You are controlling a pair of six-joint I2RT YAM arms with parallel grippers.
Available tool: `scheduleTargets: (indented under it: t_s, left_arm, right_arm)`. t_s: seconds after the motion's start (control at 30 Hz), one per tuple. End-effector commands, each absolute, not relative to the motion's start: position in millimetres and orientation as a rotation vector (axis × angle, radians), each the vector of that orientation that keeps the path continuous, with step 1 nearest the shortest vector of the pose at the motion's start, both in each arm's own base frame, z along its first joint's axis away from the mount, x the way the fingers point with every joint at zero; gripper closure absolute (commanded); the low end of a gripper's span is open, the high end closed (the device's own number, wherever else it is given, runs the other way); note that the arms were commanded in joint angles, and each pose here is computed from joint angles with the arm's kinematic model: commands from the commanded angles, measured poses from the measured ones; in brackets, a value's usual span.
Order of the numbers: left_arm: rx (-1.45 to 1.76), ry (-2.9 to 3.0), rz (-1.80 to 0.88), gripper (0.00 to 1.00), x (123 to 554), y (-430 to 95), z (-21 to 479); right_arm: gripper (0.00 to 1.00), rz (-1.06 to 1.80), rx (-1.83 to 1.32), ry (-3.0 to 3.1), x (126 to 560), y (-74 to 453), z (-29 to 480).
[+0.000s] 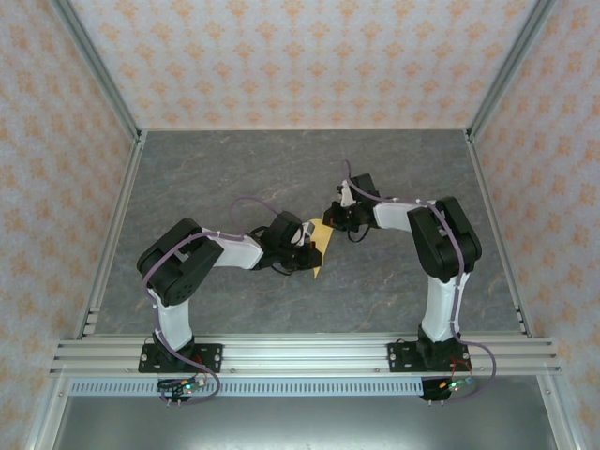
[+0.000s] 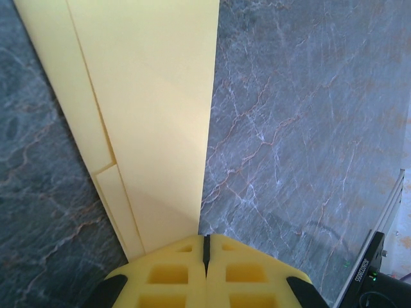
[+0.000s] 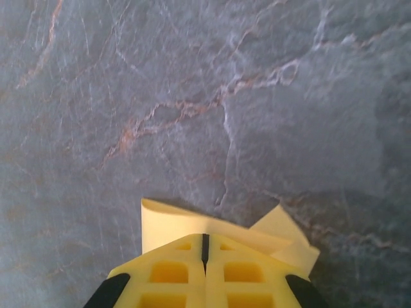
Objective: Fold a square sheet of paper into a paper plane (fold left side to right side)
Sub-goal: Fold the wing for the fifth time at the center of the table.
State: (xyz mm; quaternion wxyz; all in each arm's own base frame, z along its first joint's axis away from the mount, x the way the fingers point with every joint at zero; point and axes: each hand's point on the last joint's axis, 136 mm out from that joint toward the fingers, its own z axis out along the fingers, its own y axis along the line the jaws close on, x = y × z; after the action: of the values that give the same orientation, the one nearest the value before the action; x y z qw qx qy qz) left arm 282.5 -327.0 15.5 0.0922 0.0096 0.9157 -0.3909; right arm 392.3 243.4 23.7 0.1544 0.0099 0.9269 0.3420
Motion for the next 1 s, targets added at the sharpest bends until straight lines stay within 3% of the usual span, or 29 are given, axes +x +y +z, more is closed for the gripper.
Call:
scheduleTargets:
  t_s: [0.0, 0.5, 0.67, 0.8, 0.97]
  left_arm:
    - [-0.052, 2.961, -0.938, 0.98, 242, -293, -45]
    - [-0.053, 2.945, -0.953, 0.98, 243, -294, -42]
    - [-0.046, 2.929, -0.968, 0.98, 245, -296, -38]
    - [-0.044, 2.916, -0.969, 0.98, 247, -297, -36]
    - [-0.028, 2.869, -0.996, 0.98, 254, -301, -22]
  right_arm:
    - [1.0, 0.861, 0.056, 2.624, 419, 224, 14]
    - [1.0, 0.895, 0.161, 2.561, 462, 194, 13]
    - [1.0, 0.903, 0.154, 2.499, 474, 190, 46]
    - [1.0, 0.92, 0.122, 2.444, 461, 191, 83]
    - [1.0, 0.978, 0.058, 2.479, 406, 218, 88]
